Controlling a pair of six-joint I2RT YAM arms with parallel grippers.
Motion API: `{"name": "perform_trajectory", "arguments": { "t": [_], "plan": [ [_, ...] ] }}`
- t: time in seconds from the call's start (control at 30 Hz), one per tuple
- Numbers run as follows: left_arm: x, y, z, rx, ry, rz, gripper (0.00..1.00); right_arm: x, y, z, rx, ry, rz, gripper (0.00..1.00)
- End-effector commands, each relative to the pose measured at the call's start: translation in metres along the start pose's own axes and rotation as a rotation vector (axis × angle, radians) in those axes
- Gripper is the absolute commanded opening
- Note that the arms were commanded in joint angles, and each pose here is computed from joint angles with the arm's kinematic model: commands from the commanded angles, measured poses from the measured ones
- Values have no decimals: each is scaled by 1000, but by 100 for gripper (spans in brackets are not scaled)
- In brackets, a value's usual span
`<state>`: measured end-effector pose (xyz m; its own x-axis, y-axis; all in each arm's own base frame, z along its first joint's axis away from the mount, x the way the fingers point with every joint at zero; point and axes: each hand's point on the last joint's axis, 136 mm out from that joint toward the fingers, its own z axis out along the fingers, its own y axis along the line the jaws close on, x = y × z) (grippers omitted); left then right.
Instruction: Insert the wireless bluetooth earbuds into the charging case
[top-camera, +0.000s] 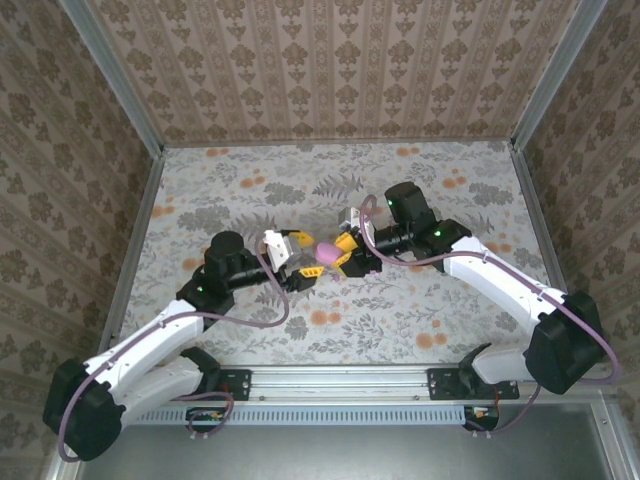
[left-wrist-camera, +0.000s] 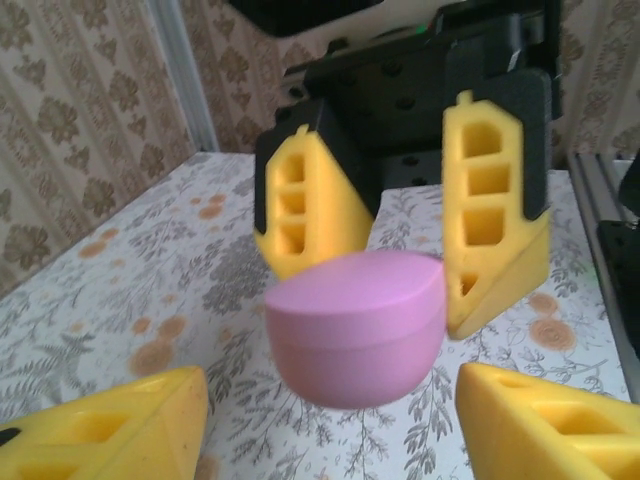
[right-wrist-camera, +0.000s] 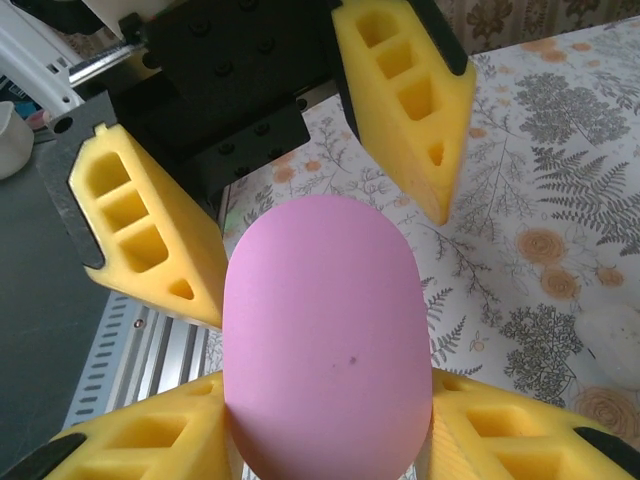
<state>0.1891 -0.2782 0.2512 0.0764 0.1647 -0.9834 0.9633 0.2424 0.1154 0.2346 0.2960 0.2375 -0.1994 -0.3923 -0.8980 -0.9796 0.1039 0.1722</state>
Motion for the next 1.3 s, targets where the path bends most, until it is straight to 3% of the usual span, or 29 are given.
{"name": "perform_trajectory", "arguments": {
  "t": [0.0,0.13,0.6,1.27],
  "plan": [
    [-24,-9,-1,72,-74,33,63,-9,9,-3,-36,-35,-9,44],
    [-21,-11,0,87,-64,15,54,-12,8,-3,-41,-52,-22,44],
    [-24,-9,3,88,-69,-6,48,-16,6,-1,-41,-88,-53,44],
    [-28,-13,7,112,-66,-8,48,-15,5,1,-16,-101,-92,45]
  ]
}}
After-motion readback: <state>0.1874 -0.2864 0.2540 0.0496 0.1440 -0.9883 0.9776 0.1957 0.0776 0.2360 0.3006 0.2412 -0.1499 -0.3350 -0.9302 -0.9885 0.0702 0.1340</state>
